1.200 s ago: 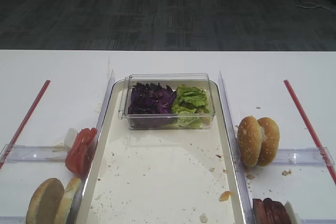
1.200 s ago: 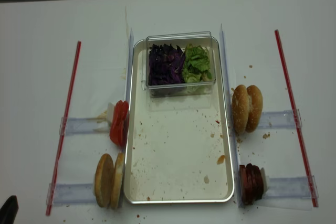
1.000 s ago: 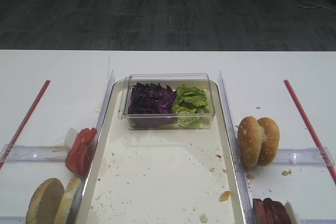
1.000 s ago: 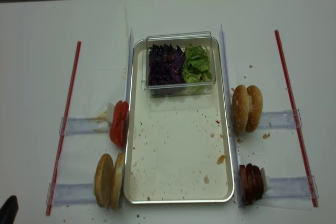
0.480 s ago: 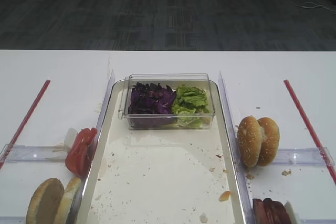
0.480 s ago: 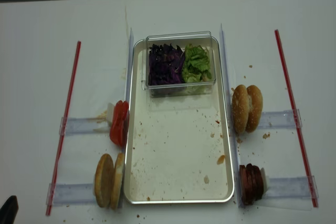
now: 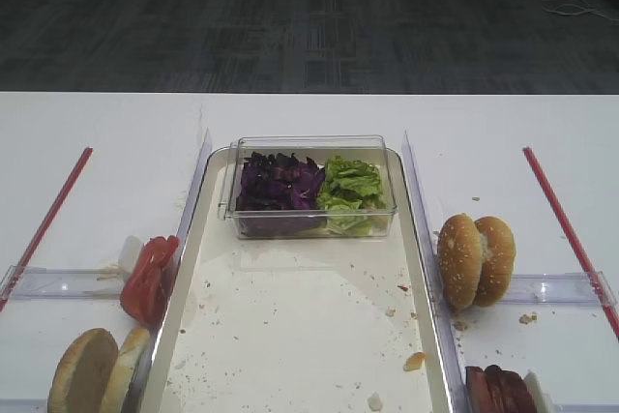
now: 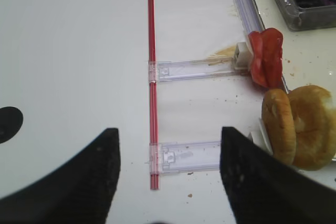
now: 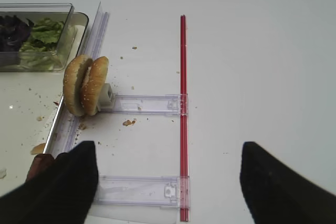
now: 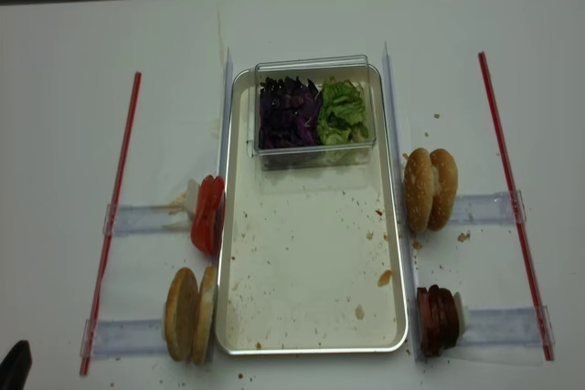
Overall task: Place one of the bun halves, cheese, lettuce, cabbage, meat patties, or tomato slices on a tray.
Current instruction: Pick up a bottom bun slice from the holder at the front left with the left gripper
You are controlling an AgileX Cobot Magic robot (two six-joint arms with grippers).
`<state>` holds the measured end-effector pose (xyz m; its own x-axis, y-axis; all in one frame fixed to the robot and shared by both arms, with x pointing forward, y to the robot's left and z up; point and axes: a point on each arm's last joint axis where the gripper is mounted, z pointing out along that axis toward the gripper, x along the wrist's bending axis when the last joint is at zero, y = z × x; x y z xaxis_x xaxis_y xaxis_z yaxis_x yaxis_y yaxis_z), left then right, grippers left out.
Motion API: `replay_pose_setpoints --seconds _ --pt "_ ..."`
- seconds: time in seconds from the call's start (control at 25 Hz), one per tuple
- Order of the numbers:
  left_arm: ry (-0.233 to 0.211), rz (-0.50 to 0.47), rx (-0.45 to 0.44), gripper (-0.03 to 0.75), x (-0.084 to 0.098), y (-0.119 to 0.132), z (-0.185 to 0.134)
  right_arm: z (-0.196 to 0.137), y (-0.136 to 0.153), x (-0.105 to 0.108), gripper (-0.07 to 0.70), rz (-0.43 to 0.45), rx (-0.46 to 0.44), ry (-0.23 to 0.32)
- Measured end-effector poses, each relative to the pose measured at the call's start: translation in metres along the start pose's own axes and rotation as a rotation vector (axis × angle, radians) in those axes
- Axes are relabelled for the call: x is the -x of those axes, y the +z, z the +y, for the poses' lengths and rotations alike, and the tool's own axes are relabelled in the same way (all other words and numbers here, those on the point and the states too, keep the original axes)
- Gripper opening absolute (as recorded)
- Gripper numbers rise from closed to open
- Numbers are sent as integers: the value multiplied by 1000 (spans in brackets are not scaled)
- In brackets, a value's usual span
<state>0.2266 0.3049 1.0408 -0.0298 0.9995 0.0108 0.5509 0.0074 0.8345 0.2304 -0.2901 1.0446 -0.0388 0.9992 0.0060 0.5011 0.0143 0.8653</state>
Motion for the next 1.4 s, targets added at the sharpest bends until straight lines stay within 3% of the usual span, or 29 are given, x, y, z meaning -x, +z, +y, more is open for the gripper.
replay_pose_setpoints --seconds 0.12,0.24,0.64,0.92,1.04,1.4 --pt "-5 0 -6 419 0 1 1 0 0 0 590 0 0 0" --pt "-9 2 -100 419 0 11 7 0 0 0 590 0 0 0" --pt "5 12 -599 419 3 81 31 0 0 0 590 0 0 0" --pt "19 20 -873 419 5 124 29 0 0 0 590 0 0 0" --pt "22 21 -922 419 5 134 27 0 0 0 590 0 0 0" --pt "-5 34 -937 419 6 155 40 0 0 0 590 0 0 0"
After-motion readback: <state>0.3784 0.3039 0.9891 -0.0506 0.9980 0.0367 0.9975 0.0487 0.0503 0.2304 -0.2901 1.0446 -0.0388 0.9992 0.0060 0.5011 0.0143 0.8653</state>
